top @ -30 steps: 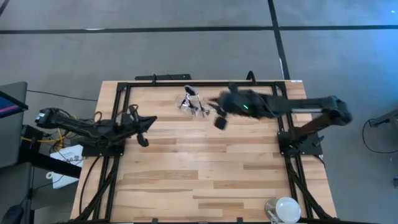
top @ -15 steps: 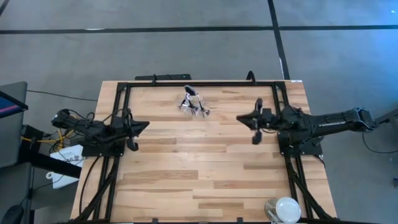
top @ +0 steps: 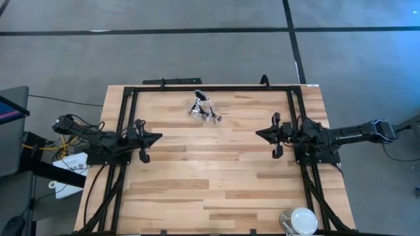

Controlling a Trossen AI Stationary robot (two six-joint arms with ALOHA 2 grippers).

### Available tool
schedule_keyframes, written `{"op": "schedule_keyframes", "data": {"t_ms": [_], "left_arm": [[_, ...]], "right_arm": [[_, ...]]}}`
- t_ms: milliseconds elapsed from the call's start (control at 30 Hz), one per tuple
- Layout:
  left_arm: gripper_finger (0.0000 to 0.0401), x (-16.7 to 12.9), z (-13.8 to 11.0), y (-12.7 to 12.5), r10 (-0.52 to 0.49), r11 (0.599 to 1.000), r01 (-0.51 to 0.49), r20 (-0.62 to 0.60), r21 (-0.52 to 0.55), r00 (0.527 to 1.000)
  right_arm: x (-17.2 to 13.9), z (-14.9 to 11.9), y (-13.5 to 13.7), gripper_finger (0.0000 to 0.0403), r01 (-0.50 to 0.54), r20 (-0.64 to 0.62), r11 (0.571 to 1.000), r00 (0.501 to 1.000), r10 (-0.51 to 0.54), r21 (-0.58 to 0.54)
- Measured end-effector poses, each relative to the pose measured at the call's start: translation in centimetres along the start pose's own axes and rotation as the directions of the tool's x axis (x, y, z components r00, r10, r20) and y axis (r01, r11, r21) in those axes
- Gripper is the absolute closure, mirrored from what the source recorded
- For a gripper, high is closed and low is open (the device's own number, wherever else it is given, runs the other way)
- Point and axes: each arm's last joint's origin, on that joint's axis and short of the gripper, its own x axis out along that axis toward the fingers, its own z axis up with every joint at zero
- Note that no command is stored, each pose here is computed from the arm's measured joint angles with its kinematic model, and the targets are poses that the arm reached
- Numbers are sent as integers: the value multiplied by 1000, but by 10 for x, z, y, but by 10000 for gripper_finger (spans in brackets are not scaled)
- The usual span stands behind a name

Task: Sort items
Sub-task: Return to Home Position

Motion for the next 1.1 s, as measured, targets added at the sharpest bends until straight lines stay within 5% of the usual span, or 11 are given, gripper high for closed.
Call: {"op": "schedule_keyframes", "data": {"t_ms": [333,733,1100], "left_arm": [[397,3,-5,-2,-1,999,2,-45,36,999],[397,5,-9,-5,1,998,5,-83,66,997],[397,6,-9,-5,1,997,5,-92,74,996]], "right_arm": [[-12,-8,7,402,-90,-8,995,996,90,50],[-38,-8,9,402,-134,130,989,981,141,-65],[-38,-24,9,402,-138,-30,988,990,136,-72]]}}
